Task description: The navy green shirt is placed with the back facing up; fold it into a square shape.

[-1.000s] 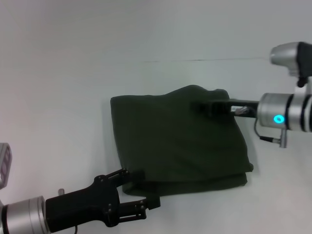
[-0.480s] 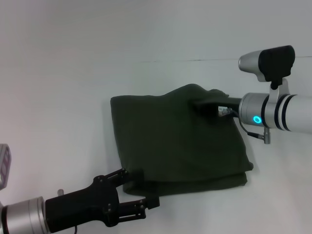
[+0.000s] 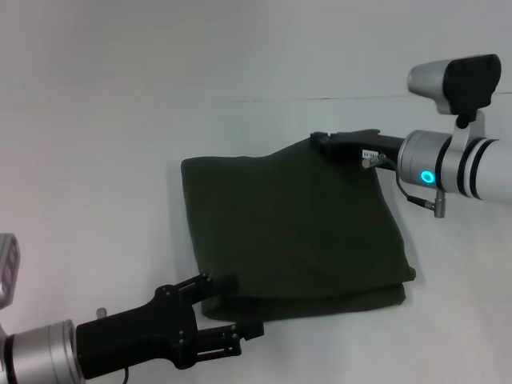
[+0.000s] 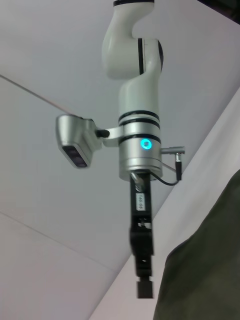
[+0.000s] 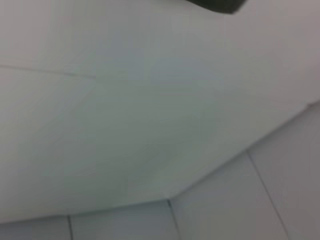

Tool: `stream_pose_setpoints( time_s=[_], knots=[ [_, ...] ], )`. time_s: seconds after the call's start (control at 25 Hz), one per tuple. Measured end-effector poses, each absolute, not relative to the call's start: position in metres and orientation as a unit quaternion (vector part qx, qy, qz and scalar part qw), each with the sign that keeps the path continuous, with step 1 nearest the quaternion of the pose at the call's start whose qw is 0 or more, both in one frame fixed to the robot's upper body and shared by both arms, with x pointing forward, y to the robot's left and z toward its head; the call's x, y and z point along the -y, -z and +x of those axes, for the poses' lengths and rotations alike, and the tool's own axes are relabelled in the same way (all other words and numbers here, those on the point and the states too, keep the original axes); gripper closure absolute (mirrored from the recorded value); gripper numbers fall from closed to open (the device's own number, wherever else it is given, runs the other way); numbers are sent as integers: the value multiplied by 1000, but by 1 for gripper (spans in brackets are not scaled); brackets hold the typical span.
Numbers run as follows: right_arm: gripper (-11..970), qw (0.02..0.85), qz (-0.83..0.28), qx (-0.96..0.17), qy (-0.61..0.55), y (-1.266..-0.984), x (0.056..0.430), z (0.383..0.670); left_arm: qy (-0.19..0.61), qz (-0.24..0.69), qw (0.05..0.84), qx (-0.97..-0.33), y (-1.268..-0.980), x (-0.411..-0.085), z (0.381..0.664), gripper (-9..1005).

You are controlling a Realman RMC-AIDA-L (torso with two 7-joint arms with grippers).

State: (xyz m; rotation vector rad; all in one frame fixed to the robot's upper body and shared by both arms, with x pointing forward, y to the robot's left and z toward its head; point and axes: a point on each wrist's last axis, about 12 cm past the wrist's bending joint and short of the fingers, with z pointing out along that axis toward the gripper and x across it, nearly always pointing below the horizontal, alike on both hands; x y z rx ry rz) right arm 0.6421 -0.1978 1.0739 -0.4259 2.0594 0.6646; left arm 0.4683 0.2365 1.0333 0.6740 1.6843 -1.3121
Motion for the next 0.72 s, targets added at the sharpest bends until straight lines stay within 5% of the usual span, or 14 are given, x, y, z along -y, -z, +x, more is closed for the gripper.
stream_pose_setpoints(
  time_s=[0.72],
  knots=[
    [942,420,-174,-865,-211,-1051,197,637,527,264,434,-681,-1031,-236,466,95]
  ],
)
